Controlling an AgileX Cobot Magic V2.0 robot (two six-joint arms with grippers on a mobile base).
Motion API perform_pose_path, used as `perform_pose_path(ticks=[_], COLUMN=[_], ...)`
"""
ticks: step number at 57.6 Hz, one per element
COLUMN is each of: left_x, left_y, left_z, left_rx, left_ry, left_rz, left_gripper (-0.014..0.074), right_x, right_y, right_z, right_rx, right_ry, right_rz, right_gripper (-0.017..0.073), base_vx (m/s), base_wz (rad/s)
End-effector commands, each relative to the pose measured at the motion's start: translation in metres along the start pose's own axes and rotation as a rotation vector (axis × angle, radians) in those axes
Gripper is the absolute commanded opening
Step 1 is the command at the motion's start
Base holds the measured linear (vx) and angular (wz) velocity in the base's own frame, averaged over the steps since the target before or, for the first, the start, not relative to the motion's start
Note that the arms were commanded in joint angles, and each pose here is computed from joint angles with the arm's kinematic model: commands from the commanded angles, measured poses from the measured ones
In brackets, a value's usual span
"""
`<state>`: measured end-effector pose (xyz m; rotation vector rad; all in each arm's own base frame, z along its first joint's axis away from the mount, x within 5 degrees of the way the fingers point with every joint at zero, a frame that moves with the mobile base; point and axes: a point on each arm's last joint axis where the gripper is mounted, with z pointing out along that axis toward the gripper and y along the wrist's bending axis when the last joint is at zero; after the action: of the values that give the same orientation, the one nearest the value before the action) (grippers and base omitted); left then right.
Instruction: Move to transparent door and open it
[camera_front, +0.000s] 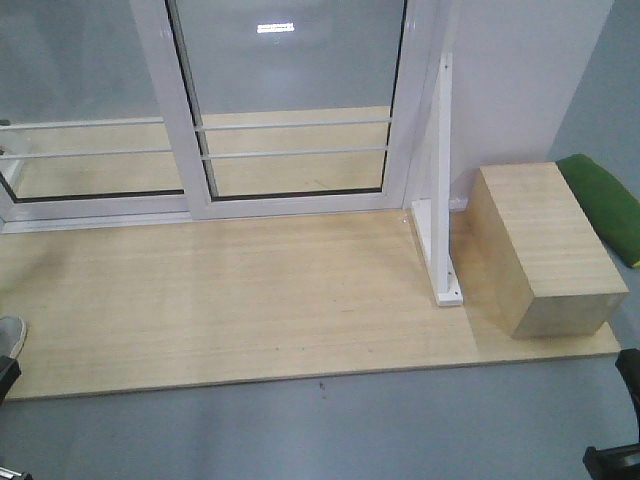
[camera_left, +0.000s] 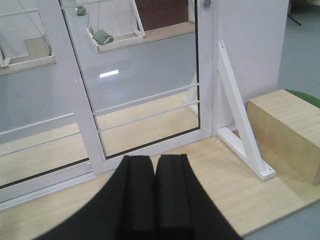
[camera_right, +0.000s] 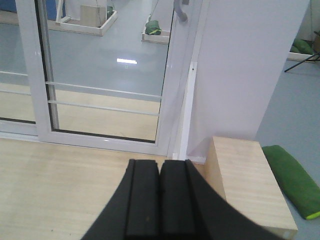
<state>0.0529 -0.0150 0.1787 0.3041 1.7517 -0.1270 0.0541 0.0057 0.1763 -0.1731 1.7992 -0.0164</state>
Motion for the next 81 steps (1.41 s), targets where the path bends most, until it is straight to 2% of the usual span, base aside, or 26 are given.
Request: perform_pose_path(ticks=[1,51,81], left_x=[-0.0043,-0.0043,-0.0043], left_y=[0.0010,0.0010,0.0010], left_z=[-0.0004,-0.0004,-0.0004], left_rx=[-0.014,-0.014,-0.014], left_ry=[-0.080,-0.080,-0.080], left_rz=[-0.021,-0.021,-0.021], left_gripper=[0.0003,0.0003,0.0003], right_x=[-0.0061,-0.0061,-0.0061], right_y=[-0.0016,-0.0016,-0.0016], right_z=[-0.0009,-0.0009,-0.0009], right_rx=[0.022,0.022,0.022], right_ry=[-0.087,-0.087,-0.087], right_rz=[0.000,0.000,0.000], right_gripper=[-0.0004,-0.0004,-0.0004], base_vx=[0.52,0.46,0.30], base_wz=[0.08,0.03,0.00])
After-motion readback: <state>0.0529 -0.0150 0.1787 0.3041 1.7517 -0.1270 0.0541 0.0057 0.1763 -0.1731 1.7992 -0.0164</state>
